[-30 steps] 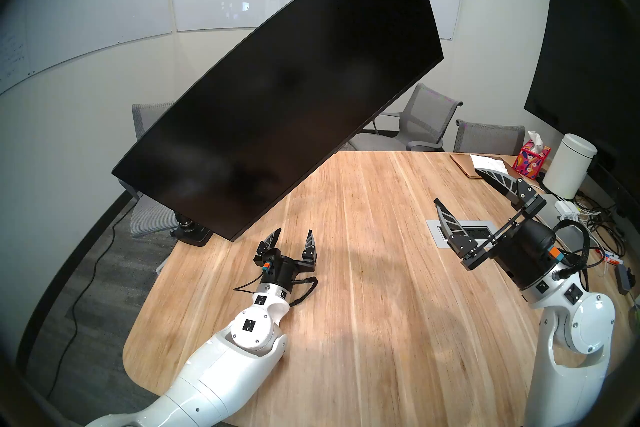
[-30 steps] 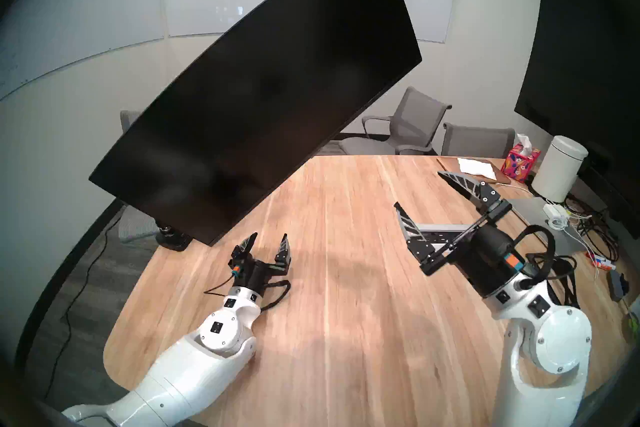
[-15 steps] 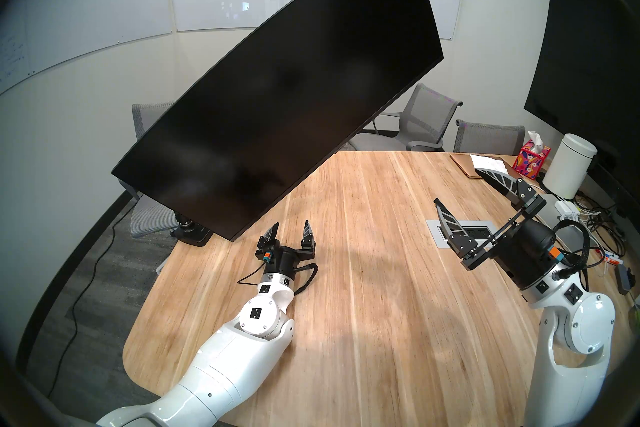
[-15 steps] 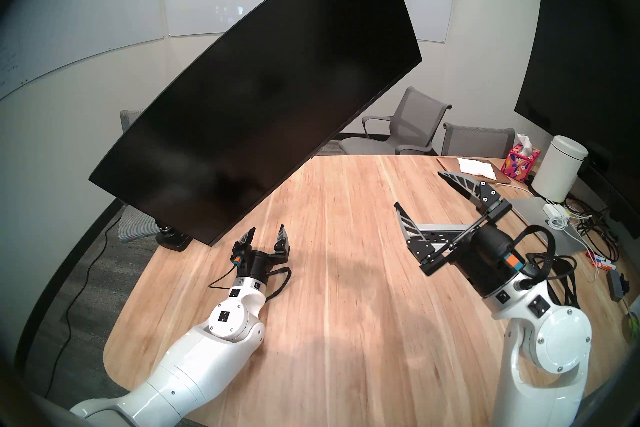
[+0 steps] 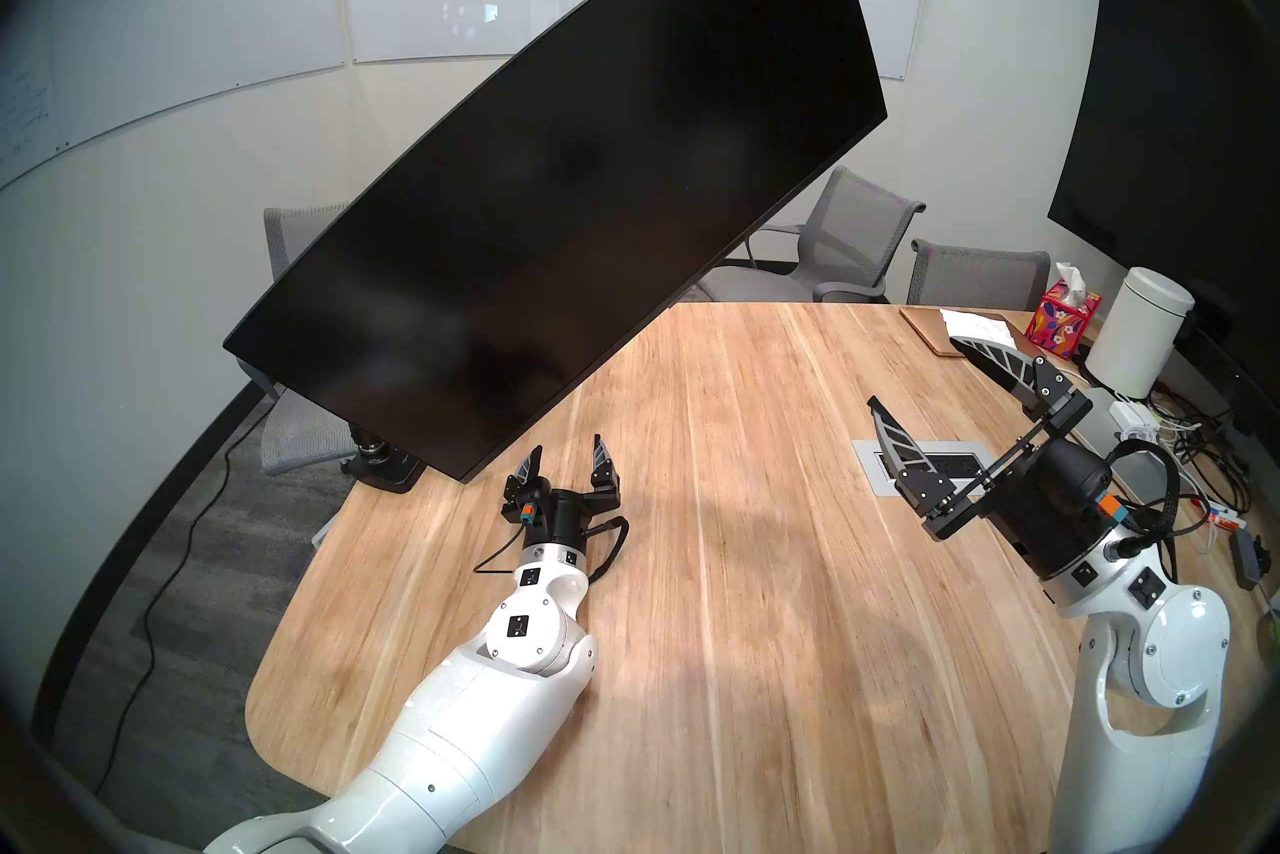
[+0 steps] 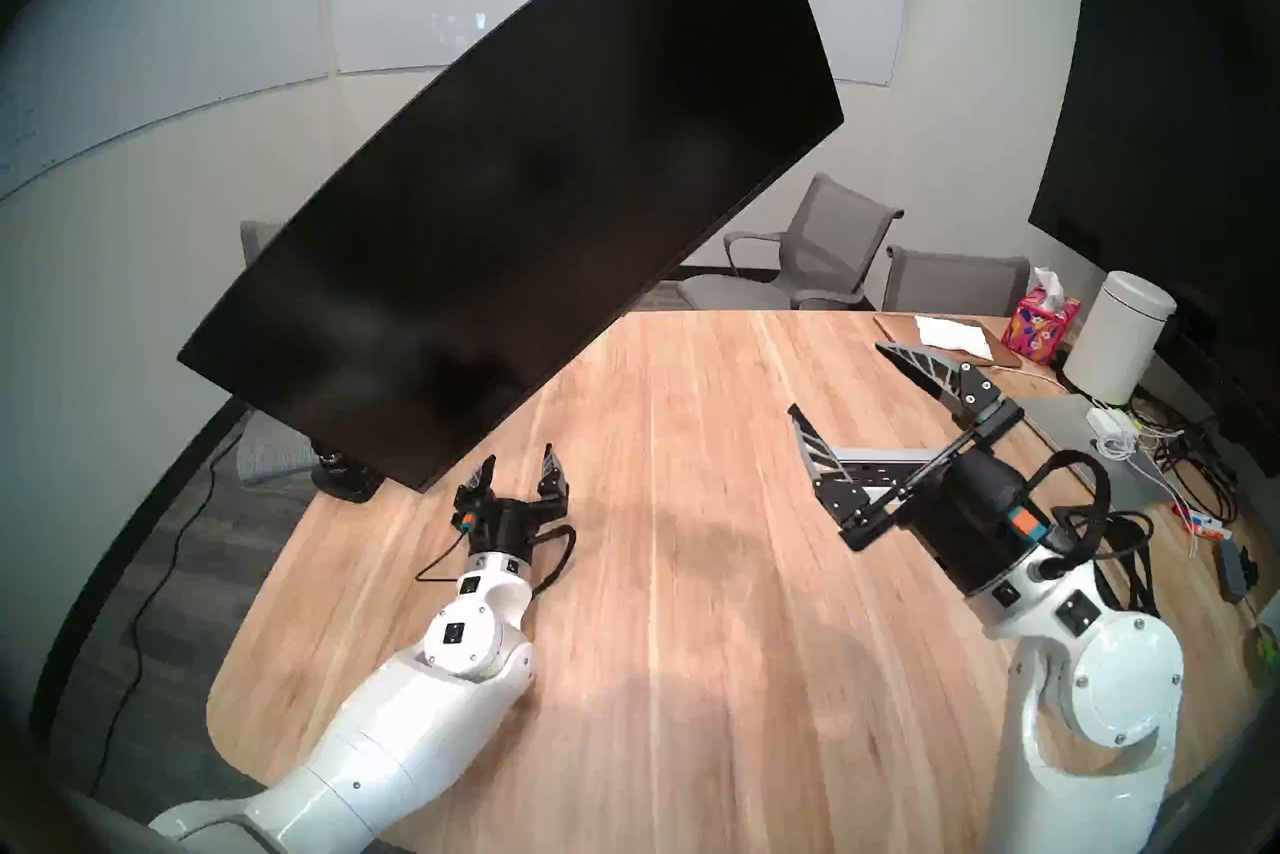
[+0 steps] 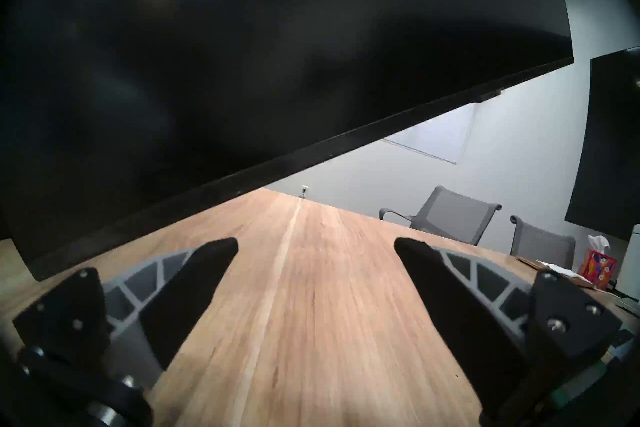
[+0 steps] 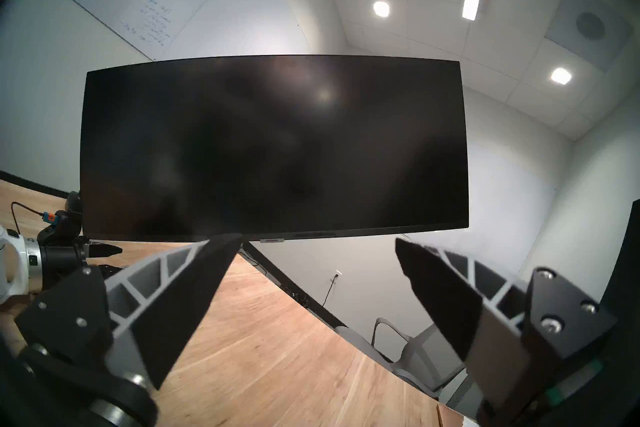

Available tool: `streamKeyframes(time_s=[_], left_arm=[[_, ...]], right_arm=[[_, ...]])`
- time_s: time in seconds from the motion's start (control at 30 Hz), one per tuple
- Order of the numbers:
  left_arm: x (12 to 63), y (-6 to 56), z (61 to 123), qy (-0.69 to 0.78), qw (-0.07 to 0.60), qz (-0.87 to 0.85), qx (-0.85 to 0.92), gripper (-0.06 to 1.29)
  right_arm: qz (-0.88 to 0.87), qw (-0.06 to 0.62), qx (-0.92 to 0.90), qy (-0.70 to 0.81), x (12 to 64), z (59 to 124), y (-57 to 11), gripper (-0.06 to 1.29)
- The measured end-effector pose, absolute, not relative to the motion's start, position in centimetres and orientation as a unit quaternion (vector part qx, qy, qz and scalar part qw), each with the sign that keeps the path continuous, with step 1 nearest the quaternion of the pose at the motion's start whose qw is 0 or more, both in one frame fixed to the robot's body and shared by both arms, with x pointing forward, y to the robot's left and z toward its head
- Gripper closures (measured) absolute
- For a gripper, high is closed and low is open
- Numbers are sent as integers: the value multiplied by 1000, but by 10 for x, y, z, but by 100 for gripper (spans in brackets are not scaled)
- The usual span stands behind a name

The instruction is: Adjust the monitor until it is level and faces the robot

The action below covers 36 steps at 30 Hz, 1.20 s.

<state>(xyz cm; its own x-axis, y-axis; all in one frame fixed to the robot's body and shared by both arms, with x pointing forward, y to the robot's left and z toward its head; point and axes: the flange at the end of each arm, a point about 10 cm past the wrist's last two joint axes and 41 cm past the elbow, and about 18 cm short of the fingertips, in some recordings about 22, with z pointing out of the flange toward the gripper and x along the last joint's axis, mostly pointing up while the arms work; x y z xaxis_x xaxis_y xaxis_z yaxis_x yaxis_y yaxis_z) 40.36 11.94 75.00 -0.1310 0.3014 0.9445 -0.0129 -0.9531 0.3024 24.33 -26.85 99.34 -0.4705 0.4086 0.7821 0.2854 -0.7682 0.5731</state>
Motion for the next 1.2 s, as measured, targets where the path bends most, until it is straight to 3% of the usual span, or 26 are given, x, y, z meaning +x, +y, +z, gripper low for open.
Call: streamKeyframes(time_s=[0.5,1.2], left_arm=[[406,121,747,122,108,733,660,-2],[455,138,746,187,106,729,650,-2]], right_arm=[[788,39,513,338,243,993,-268,1],[788,39,513,338,243,993,-268,1]])
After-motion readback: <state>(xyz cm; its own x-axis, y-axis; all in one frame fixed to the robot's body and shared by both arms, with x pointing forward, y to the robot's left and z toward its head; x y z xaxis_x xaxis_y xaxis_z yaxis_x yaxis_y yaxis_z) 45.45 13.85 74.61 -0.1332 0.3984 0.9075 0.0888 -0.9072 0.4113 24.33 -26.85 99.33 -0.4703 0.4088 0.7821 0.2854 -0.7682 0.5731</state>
